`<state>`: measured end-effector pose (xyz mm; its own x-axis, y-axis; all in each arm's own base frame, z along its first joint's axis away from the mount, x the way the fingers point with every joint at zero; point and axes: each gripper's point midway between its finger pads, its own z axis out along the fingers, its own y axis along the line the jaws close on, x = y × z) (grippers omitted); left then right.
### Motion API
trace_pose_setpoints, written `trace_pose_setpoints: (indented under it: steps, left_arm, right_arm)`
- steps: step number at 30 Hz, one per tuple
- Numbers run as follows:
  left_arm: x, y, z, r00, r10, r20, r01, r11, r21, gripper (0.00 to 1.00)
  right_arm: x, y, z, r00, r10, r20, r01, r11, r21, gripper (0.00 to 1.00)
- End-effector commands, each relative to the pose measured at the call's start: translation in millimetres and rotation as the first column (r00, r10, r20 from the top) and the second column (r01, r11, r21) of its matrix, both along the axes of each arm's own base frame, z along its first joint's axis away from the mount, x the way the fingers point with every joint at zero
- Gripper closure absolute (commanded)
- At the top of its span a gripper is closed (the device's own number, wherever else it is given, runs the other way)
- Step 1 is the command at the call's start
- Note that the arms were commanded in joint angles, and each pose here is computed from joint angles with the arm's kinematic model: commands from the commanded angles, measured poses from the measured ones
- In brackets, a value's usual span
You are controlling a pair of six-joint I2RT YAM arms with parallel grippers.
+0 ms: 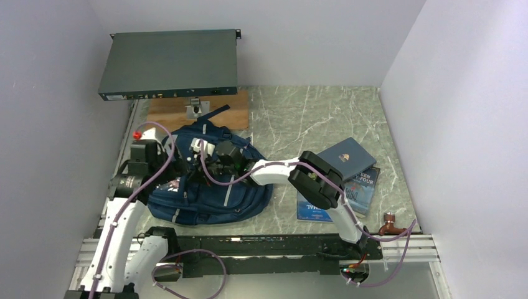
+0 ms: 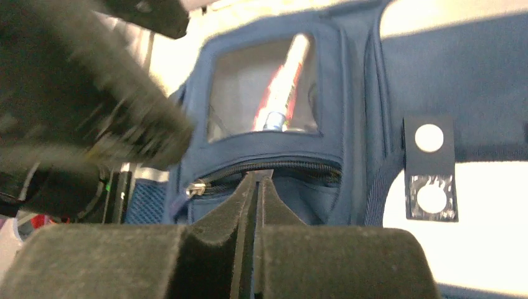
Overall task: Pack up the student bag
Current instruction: Place the stationery in the student bag.
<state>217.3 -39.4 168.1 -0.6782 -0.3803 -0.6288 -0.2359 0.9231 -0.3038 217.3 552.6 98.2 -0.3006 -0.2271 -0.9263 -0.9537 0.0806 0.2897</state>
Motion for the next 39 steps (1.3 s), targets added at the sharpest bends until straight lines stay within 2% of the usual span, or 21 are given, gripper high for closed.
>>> trace_pose_setpoints:
  steps: [1,7,10,14,17,23,25,28,33,39]
  left_arm:
    - [8.1,44.8,20.7,0.987,0.155,0.034,-0.158,0.985,0.072,0.1]
    - [19.2,107.5,5.0,0.904,0.427,-0.012,-0.425,0.902,0.071,0.1]
    - [22.7,120.9,-3.6,0.875,0.483,-0.03,-0.48,0.874,0.077,0.1]
    - [26.9,113.1,-20.6,0.881,0.469,-0.071,-0.469,0.883,0.014,0.1]
    - [27.4,116.0,-21.3,0.88,0.473,-0.033,-0.473,0.881,0.01,0.08]
    - [31.9,124.9,-28.4,0.871,0.488,-0.051,-0.487,0.873,0.025,0.07]
    - [34.5,127.3,-32.4,0.872,0.486,-0.06,-0.485,0.874,0.029,0.07]
    - [37.2,125.9,-37.2,0.88,0.468,-0.083,-0.469,0.883,0.013,0.07]
    - [36.6,125.0,-38.6,0.884,0.462,-0.077,-0.462,0.887,0.01,0.07]
    - [36.8,121.0,-35.6,0.896,0.44,-0.058,-0.441,0.898,-0.003,0.07]
  right_arm:
    - [4.1,25.2,50.7,0.999,0.016,0.048,-0.022,0.991,0.129,1.0]
    - [-7.3,33.4,46.2,0.997,0.065,-0.031,-0.061,0.99,0.127,1.0]
    - [-14.5,34.7,38.2,0.993,0.098,-0.067,-0.09,0.989,0.114,1.0]
    - [-16.9,26.7,32.0,0.991,0.084,-0.108,-0.072,0.991,0.11,1.0]
    - [-15.3,10.9,40.4,0.99,0.029,-0.137,-0.015,0.995,0.103,1.0]
    - [-16.5,-8.5,36.8,0.978,-0.044,-0.204,0.06,0.996,0.07,0.83]
    - [-15.2,-9.9,32.5,0.976,-0.054,-0.212,0.068,0.996,0.06,0.81]
    - [-13.2,-6.3,28.2,0.976,-0.041,-0.212,0.053,0.997,0.05,0.84]
    - [-4.9,3.5,22.6,0.983,-0.042,-0.181,0.051,0.998,0.045,0.98]
    - [2.3,12.5,16.7,0.986,-0.053,-0.157,0.058,0.998,0.031,1.0]
